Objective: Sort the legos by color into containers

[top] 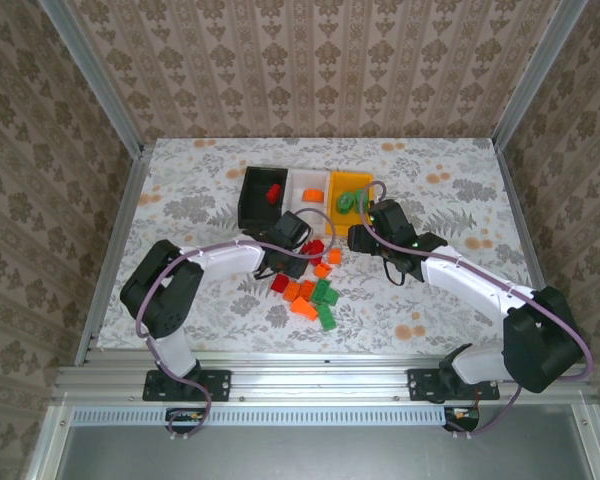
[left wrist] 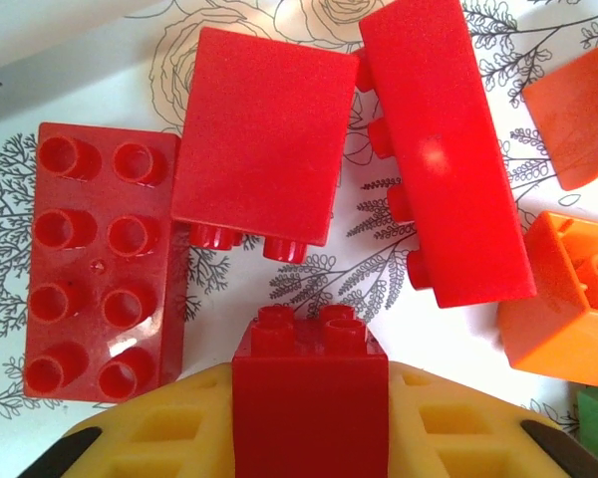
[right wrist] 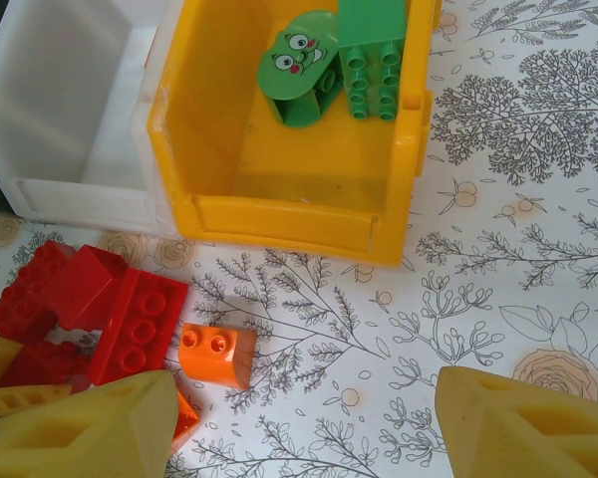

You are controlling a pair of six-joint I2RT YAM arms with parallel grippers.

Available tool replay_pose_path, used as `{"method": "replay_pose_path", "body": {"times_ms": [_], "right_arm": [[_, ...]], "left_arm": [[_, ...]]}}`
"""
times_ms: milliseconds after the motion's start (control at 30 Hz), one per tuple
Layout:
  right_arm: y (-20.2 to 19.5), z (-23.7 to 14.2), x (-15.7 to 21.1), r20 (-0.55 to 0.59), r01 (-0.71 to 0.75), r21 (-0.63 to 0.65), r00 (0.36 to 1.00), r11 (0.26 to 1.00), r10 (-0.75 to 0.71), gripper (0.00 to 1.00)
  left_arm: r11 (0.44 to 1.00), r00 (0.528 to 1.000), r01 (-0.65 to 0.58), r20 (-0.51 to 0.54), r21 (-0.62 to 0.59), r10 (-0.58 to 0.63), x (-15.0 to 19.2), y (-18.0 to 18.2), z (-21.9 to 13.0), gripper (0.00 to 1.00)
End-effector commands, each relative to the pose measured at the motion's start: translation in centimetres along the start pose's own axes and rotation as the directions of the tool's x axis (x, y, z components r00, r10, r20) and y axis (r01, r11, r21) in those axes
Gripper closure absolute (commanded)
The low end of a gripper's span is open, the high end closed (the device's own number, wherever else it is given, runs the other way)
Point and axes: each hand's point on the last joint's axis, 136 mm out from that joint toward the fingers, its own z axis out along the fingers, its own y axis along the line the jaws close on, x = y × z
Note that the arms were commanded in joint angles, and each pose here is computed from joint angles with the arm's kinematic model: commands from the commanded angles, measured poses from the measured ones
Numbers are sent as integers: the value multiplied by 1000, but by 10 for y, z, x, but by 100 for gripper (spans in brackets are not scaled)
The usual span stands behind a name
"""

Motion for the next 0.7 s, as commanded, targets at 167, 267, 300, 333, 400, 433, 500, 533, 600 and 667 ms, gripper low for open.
{"method": "replay_pose_path", "body": {"times_ms": [167, 267, 300, 333, 400, 433, 500, 533, 600, 667], "right_arm": [[1, 3, 5, -6, 9, 2, 1000, 1000, -9, 30], [2, 4, 6, -6, 9, -1, 1000, 1000, -9, 30], [2, 4, 7, -8, 8, 0, 1000, 1000, -8, 30], [3, 5, 8, -12, 9, -3, 1000, 1000, -9, 30], [5, 7, 10, -19, 11, -8, 1000, 1000, -12, 30], [6, 8, 11, -21, 15, -9, 1000, 1000, -15, 30], [7, 8, 11, -21, 18, -11, 1000, 1000, -18, 30], [7, 9, 12, -23, 20, -11, 1000, 1000, -20, 30], [8, 9, 12, -23, 23, -12, 999, 1000, -23, 30], [9, 8, 12, -22, 25, -13, 999, 1000, -26, 30]], "left_arm": [[999, 981, 45, 188, -13, -42, -75, 26, -73, 75], [995, 970, 82, 234, -59, -66, -105, 55, -86, 75], [991, 966, 106, 244, -85, -83, -114, 70, -87, 75], [986, 959, 131, 263, -99, -101, -127, 81, -92, 75], [977, 953, 178, 268, -119, -141, -145, 105, -87, 75], [972, 951, 194, 268, -135, -153, -153, 114, -85, 75], [962, 949, 225, 257, -154, -181, -166, 133, -75, 75], [958, 948, 236, 254, -164, -191, -171, 140, -72, 75], [946, 948, 263, 235, -189, -216, -179, 158, -59, 75], [933, 947, 290, 205, -211, -248, -179, 173, -47, 75]]}}
